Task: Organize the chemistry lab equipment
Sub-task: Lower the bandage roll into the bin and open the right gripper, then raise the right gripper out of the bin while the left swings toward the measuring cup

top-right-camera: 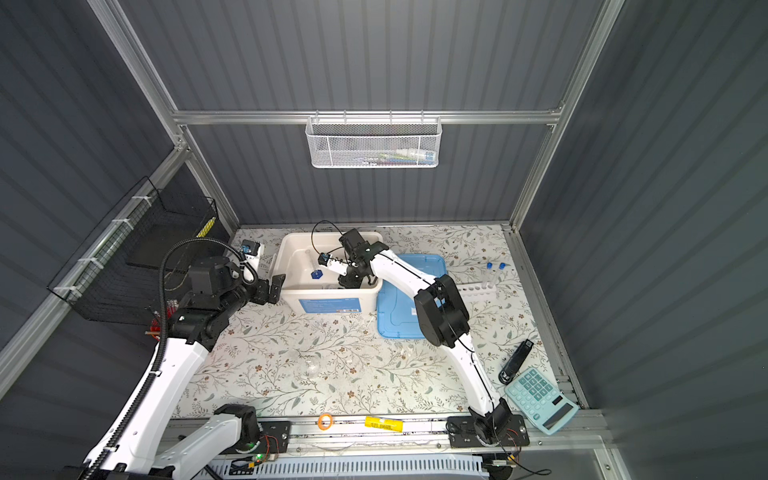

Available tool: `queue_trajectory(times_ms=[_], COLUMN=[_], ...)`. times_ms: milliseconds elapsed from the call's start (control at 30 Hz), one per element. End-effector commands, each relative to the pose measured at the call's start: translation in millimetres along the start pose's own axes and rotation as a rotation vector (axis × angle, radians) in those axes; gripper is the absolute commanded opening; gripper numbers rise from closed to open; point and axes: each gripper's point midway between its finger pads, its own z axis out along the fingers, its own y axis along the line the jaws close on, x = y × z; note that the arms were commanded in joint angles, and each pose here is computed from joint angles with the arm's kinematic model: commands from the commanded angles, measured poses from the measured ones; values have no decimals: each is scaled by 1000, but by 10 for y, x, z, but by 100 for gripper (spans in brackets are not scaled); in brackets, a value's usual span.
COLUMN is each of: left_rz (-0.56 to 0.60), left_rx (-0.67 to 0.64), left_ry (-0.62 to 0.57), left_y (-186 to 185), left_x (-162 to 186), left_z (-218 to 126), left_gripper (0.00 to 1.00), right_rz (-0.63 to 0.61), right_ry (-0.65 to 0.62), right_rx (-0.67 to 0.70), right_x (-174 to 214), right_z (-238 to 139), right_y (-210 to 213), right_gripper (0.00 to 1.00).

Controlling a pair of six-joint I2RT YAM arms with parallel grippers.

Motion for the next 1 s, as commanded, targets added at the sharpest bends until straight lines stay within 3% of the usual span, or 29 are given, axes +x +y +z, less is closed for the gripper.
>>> queue_trajectory(times_ms=[0, 300, 567, 967], left_rz=[15, 16, 17, 20], left_rx=[-17, -18, -17, -13], left_ry=[-18, -23, -37, -61], left_y=[52, 50, 47, 27], left_x=[-100, -94, -109, -125], left_z=[-60, -75, -147, -281], left_gripper=[100, 100, 100, 100], right_rz=[3, 17, 19, -5], right_ry=[26, -26, -97, -159], right_rx=[-12, 3, 15, 93], right_x=[93, -81, -292, -491], right_z=[96, -135, -471, -992], right_y=[40, 2, -31, -140], right_gripper=[22, 23, 34, 36])
